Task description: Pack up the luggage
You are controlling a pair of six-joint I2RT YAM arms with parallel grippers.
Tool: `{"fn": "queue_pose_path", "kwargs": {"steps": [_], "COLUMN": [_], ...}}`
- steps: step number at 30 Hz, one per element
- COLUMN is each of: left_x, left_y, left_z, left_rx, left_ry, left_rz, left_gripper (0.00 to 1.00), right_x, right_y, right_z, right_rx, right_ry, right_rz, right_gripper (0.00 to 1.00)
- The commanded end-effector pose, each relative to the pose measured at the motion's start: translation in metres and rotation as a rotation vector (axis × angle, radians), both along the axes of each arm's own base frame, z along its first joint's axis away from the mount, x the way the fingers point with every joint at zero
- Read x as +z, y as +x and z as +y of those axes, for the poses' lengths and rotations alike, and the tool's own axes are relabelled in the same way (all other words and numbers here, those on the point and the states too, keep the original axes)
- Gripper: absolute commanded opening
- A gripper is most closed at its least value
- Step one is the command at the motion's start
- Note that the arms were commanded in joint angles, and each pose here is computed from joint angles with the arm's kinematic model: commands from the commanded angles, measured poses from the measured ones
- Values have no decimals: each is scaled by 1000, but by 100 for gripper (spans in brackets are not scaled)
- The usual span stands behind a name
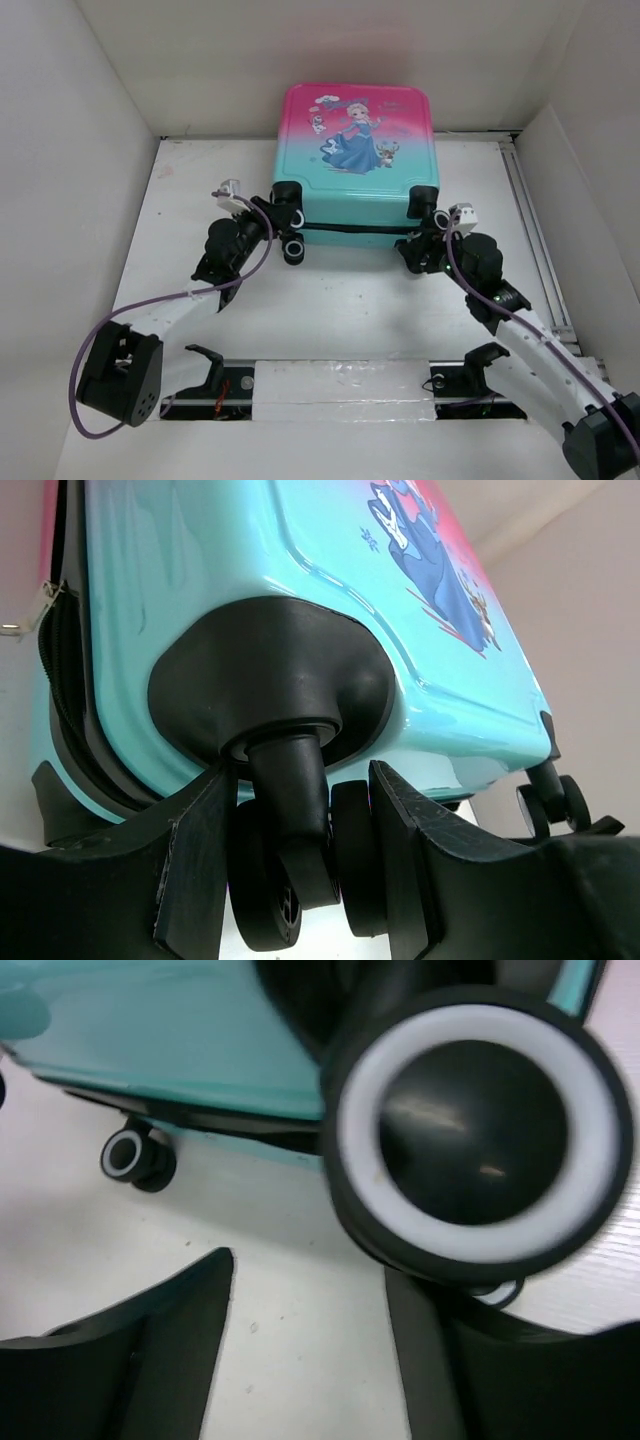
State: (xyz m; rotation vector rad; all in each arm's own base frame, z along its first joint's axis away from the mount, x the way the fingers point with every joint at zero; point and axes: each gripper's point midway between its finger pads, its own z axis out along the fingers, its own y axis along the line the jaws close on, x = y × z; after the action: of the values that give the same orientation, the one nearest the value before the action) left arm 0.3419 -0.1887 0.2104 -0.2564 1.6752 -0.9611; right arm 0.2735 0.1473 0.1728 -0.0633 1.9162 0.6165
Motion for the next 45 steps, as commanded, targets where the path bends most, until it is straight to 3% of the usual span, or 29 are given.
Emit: {"fn": "queue_pose_path", "kwargs": {"steps": [1,2,3,6,7,9,10,13,14,19,22,26,30,34,38,45], "left_x": [-16,-14,-11,6,12,17,17,17,17,16,17,14,14,14,23,64], "left_y": [-43,-44,-45,-42,-42,-41,-41,-44,-45,-45,-45,-44,-44,-44,-44,-49], "left_z": [-25,-24,-24,-24,-26,-26,-26,-29,-30,-32,-34,-34,-34,-34,-35,-77], "left_rx": [-199,-199,-199,-190,-200,-200,-200,-222,-231,-240,-249,-249,-249,-249,-249,-317], "left_ry": [25,23,20,0,-4,-7,-15,-16,-16,-15,-26,-23,-23,-31,-64,-116], "left_rz": [39,36,26,-6,-19,-27,-22,-22,-22,-20,-24,-15,-15,-10,-28,-93], "left_gripper": [0,0,0,0,0,0,0,0,0,0,0,0,0,0,0,0], "right_x": [26,23,21,-5,11,5,25,12,29,19,13,11,2,7,9,-23], "right_y": [7,5,6,8,14,19,25,35,38,50,56,64,67,69,64,11], "right_z": [-11,-14,-15,-29,-30,-27,-25,-23,-22,-1,2,-1,4,-2,16,102], "right_rx": [-60,-78,-102,-193,-203,-187,-183,-177,-174,-74,-96,-144,-191,-253,-205,-103], "right_ry": [55,75,108,109,144,153,195,170,198,184,180,182,154,165,179,166], "right_rz": [-78,-82,-90,-73,-150,-181,-270,-312,-394,-416,-424,-432,-415,-434,-434,-357], "right_gripper": [67,60,58,57,57,62,63,63,62,60,50,27,22,0,0,0]}}
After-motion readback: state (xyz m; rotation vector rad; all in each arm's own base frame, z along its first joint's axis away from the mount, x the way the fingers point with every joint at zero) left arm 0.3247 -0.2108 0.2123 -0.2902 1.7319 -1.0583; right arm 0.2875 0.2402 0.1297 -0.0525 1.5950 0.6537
